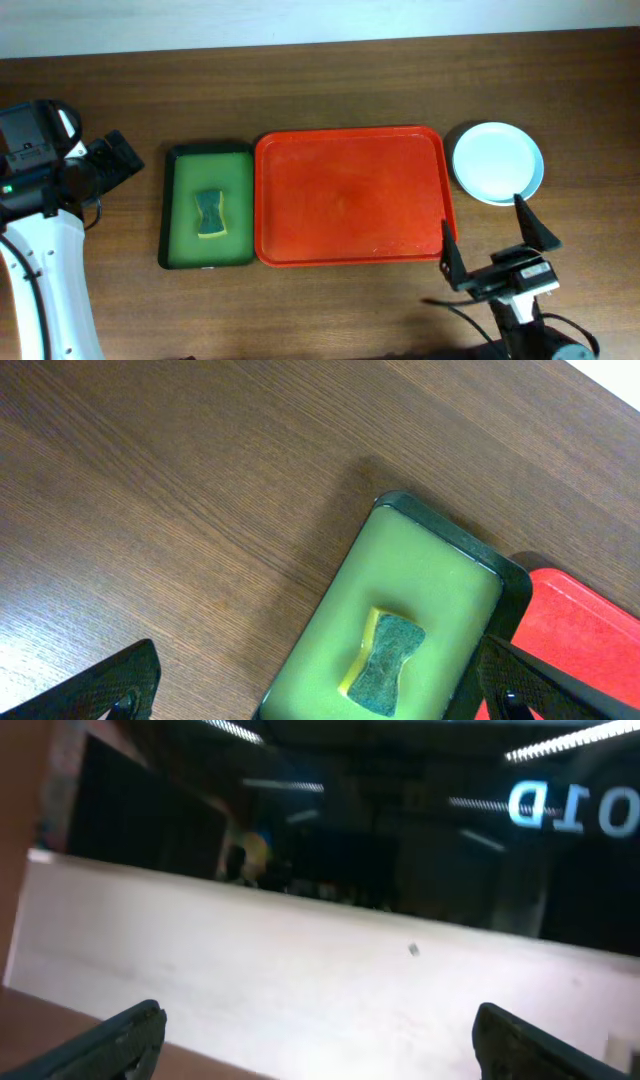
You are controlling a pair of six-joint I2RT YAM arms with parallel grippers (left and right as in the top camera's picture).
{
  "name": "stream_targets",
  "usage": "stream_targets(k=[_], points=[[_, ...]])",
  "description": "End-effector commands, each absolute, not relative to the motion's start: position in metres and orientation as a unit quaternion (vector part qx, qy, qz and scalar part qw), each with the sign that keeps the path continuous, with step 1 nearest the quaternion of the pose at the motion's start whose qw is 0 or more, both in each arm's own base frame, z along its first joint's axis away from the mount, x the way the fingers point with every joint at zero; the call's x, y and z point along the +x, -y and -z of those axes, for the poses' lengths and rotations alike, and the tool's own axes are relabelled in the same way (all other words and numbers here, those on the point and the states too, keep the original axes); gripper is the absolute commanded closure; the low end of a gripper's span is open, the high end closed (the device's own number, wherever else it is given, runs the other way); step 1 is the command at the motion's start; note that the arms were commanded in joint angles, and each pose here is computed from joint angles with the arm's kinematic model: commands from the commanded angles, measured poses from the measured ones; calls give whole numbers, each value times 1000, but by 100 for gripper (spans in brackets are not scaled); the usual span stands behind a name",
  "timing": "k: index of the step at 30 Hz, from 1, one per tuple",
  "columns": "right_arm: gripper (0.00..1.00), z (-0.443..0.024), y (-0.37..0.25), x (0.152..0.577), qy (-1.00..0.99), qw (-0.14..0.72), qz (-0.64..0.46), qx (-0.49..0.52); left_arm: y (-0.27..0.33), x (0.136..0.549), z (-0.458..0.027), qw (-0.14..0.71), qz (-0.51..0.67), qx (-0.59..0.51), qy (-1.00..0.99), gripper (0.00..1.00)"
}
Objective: Clean dirty plates on tray and stack at the side
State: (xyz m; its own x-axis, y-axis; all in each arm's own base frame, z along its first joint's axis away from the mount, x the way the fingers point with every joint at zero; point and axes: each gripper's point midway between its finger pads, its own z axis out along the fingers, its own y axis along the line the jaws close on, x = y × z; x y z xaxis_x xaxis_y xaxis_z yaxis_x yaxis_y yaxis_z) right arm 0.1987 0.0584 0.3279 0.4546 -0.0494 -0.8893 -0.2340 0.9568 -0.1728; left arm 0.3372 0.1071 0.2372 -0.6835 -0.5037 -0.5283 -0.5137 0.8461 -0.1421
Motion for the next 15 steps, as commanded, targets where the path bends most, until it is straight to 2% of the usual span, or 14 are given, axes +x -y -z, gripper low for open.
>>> stream_targets(k=[1, 7, 10, 15], points=[[2, -304, -48, 211, -543, 831, -38, -115, -109, 336, -242, 293, -11, -283, -913, 1], [1, -215, -40, 240, -639, 762, -20, -102, -109, 336, -242, 293, -11, -283, -913, 1], [2, -156, -34, 244, -728, 679, -11, -99, -109, 336, -242, 293, -11, -283, -913, 1], [1, -156, -30, 244, -728, 679, -2, -91, -109, 336, -242, 293, -11, -283, -913, 1]])
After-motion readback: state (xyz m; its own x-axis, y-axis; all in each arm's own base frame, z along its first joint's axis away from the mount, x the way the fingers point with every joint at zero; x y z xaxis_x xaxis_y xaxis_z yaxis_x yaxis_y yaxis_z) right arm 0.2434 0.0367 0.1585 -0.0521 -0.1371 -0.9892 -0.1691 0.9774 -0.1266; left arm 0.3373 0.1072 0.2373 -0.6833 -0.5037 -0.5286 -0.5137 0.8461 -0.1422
